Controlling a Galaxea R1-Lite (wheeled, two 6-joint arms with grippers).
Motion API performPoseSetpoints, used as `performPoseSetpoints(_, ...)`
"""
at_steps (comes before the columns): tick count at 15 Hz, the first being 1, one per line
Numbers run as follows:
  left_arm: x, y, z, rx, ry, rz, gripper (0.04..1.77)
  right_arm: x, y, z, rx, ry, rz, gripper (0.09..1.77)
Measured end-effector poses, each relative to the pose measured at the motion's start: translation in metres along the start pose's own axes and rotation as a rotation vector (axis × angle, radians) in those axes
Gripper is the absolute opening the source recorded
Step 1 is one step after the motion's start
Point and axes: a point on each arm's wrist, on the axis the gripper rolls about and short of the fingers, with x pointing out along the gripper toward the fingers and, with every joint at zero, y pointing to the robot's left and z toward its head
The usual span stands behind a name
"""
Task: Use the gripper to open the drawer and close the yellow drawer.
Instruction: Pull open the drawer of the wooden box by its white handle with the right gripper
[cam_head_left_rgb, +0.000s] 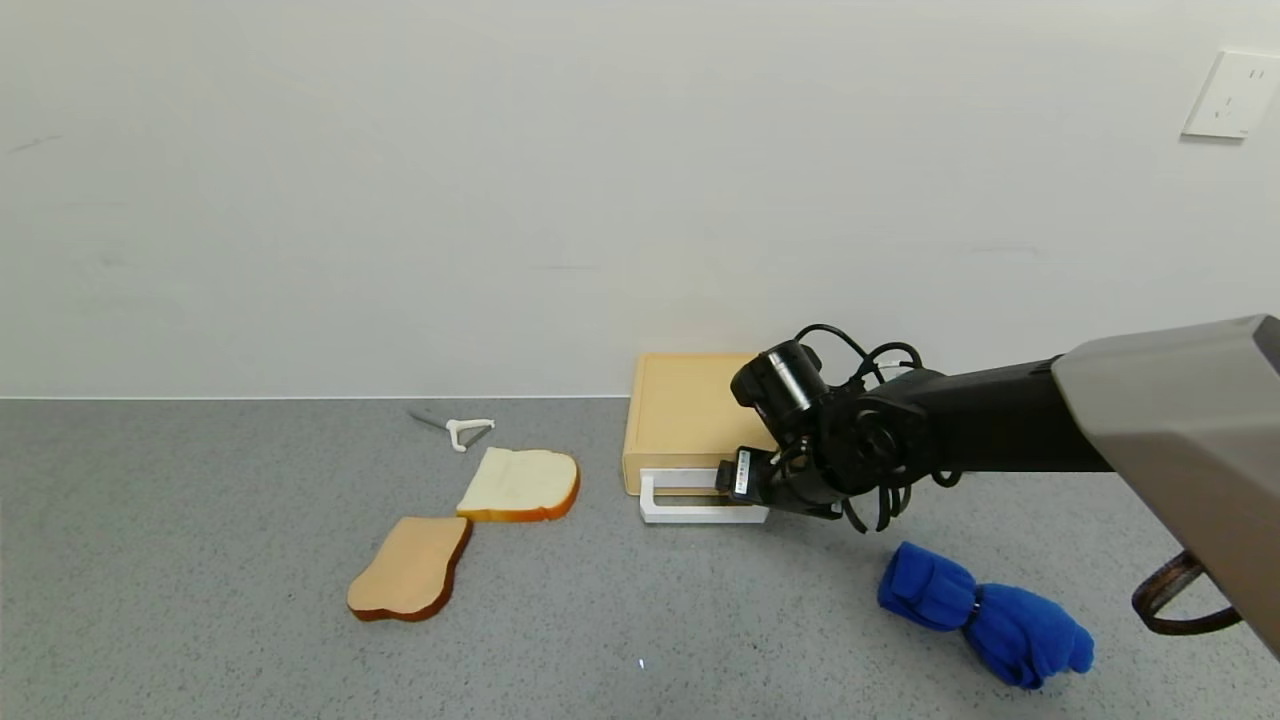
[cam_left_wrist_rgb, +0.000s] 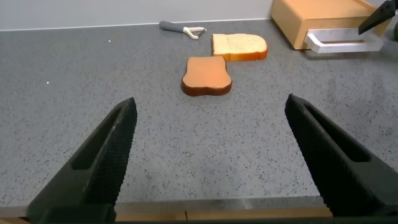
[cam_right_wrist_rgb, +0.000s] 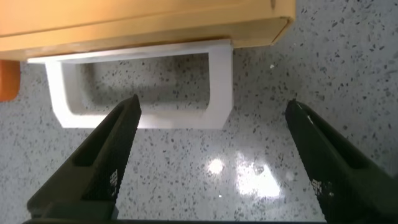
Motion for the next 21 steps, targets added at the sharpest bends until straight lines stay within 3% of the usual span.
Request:
performPoseSetpoints(6,0.0,0.0,0.0,0.0,0.0,0.0,1.72,0.02,-0.005,0.004,0.018,-0.002,-0.026,1.71)
performPoseSetpoints(21,0.0,0.0,0.0,0.0,0.0,0.0,1.72,0.027,-0.006,-0.002,0.0,0.059,-0.052,1.71)
